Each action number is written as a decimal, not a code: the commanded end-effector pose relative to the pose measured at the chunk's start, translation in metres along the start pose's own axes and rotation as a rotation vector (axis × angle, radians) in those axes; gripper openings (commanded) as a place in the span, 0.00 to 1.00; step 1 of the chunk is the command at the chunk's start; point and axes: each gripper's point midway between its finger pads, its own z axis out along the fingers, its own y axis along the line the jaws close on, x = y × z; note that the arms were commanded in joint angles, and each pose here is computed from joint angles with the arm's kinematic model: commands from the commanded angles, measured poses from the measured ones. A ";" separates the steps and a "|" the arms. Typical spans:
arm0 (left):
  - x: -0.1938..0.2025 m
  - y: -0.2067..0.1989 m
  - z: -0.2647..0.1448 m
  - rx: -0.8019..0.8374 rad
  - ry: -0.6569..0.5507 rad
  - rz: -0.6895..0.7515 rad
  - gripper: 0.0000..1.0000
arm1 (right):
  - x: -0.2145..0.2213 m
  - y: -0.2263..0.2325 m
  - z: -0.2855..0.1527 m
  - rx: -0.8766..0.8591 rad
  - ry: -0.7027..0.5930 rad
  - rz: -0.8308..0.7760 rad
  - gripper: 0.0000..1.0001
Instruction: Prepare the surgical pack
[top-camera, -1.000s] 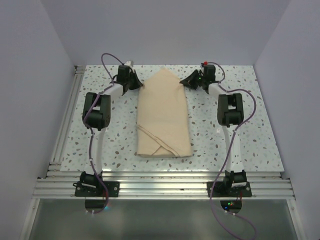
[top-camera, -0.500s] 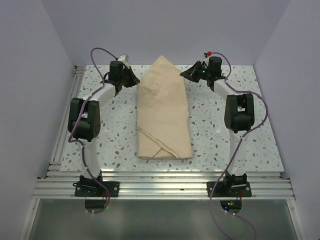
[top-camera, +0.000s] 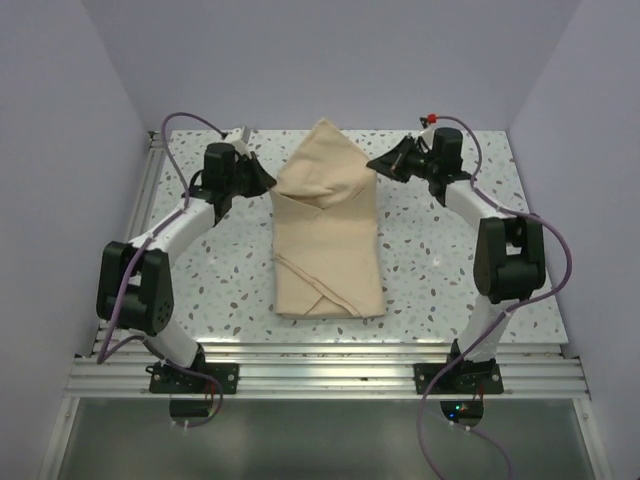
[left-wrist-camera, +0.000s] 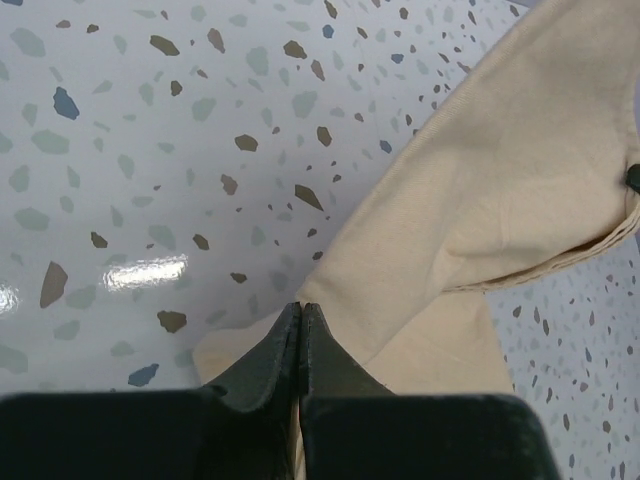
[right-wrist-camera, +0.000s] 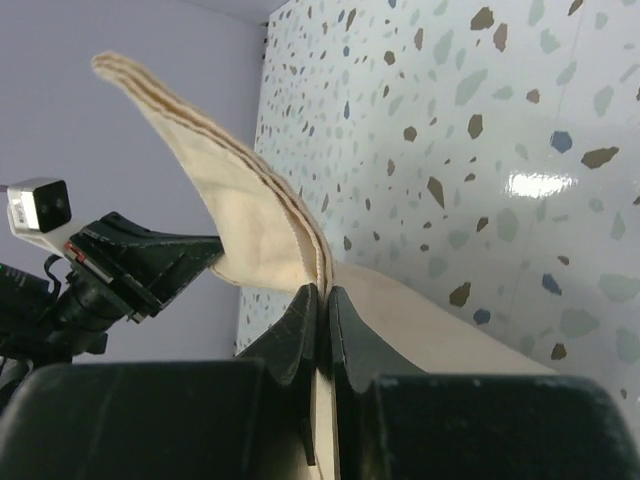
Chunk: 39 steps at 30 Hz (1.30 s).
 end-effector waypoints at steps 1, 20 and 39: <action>-0.016 -0.031 -0.035 0.050 -0.092 0.030 0.00 | 0.003 0.045 -0.036 -0.078 -0.029 -0.108 0.00; 0.077 -0.056 -0.145 0.050 -0.003 0.021 0.00 | 0.115 0.039 -0.143 0.045 0.062 -0.160 0.00; 0.222 -0.019 -0.166 -0.057 0.316 -0.105 0.00 | 0.230 -0.058 -0.182 0.263 0.218 0.031 0.00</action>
